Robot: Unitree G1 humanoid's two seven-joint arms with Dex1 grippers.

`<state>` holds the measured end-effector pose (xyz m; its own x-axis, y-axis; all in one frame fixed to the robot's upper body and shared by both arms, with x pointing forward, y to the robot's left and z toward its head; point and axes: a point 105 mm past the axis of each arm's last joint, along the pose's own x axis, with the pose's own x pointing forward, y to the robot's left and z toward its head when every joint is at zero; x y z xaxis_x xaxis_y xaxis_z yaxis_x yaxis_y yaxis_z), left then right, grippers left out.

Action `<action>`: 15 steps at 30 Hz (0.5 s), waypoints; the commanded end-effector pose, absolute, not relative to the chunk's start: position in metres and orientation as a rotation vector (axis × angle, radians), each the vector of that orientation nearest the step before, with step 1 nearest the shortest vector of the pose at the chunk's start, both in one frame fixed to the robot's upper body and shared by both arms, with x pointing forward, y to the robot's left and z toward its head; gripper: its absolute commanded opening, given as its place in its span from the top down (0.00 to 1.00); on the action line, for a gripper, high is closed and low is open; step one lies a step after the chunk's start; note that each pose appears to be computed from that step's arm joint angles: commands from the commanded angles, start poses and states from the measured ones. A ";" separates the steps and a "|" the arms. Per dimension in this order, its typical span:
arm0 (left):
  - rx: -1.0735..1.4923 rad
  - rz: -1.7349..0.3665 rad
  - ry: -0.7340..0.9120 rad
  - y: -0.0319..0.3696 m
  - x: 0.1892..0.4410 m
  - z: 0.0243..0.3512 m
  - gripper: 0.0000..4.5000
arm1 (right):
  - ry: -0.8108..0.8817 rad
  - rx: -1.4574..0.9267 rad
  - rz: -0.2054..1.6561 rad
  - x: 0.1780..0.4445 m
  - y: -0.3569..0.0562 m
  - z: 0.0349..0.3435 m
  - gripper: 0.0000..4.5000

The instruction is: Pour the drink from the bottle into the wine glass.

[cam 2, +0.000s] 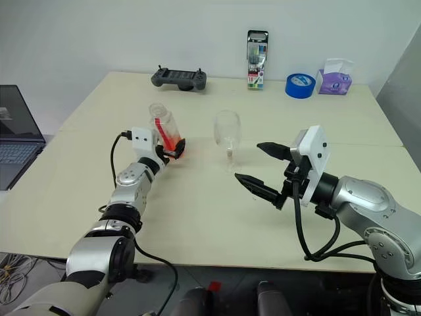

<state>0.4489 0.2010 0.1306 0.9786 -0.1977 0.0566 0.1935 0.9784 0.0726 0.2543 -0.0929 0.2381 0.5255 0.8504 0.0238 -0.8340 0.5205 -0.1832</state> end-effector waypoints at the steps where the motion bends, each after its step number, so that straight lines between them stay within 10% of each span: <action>1: 0.089 -0.191 -0.113 0.206 0.452 0.148 0.00 | -0.171 -0.176 1.012 0.248 -0.093 0.247 0.01; 15: 0.081 -0.176 -0.108 0.208 0.454 0.148 0.00 | -0.187 -0.180 1.001 0.250 -0.095 0.249 0.01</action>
